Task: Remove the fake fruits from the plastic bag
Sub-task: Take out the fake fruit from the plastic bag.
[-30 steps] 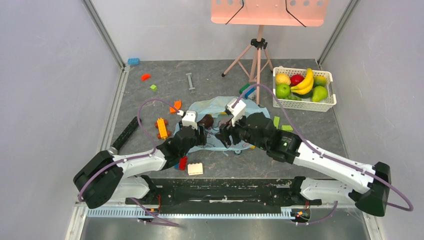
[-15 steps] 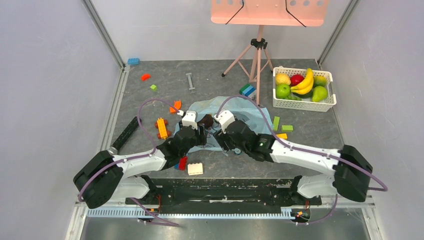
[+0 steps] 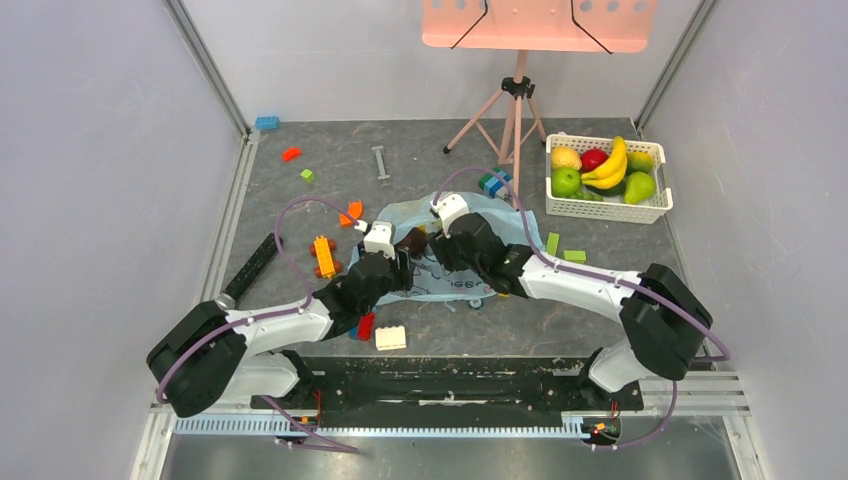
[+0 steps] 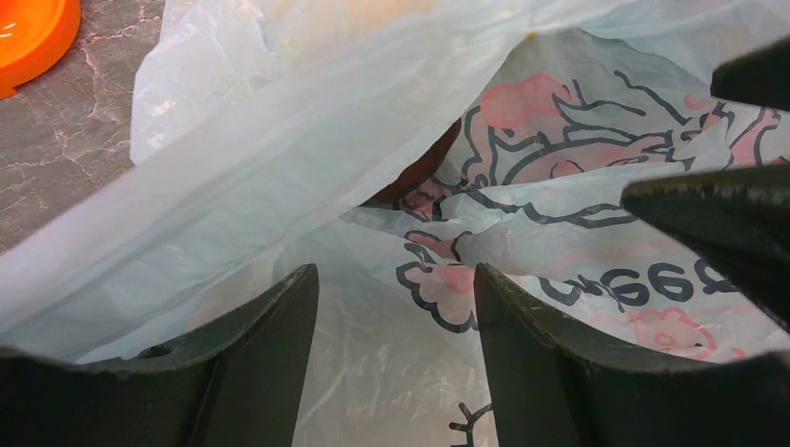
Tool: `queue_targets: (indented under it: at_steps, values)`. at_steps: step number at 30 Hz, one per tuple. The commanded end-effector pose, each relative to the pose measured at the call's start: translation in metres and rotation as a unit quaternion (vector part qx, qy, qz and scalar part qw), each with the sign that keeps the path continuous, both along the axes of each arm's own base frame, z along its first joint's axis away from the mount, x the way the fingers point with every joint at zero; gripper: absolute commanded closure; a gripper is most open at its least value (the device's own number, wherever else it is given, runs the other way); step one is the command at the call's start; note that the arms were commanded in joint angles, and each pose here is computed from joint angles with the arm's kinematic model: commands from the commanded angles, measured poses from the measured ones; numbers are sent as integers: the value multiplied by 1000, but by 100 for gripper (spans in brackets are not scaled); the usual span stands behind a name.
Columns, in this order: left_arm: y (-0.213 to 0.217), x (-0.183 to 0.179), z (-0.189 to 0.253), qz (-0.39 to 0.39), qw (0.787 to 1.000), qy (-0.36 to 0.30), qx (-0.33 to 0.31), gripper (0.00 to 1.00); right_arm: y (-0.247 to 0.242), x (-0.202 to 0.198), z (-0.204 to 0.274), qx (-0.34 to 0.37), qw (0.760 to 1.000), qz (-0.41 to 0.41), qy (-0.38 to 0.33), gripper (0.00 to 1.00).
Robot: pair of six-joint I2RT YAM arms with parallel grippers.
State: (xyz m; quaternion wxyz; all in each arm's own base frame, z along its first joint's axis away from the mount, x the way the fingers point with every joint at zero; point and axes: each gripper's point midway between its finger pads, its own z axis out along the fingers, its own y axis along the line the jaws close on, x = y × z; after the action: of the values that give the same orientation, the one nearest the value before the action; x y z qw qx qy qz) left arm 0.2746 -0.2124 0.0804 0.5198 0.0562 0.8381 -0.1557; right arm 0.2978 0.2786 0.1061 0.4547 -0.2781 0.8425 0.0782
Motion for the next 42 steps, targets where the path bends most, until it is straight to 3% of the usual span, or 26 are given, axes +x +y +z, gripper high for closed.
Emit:
queue_targets:
  at_steps: [1, 18, 24, 32, 42]
  values:
    - [-4, 8, 15, -2, 1000, -26, 4, 31, 20, 25, 28, 50, 998, 12, -33, 33]
    - [-3, 8, 18, -1, 1000, -30, 2, 31, 30, 56, 30, 28, 992, 72, -103, 20]
    - [-4, 8, 16, -4, 1000, -28, 2, 31, 28, 71, 35, 42, 991, 45, -122, 18]
    - [-3, 8, 17, -3, 1000, -29, 2, 31, 29, 98, 41, 142, 984, -43, -94, 18]
    - [-4, 8, 16, -4, 1000, -27, 4, 31, 26, 126, 36, 169, 977, -109, -76, 16]
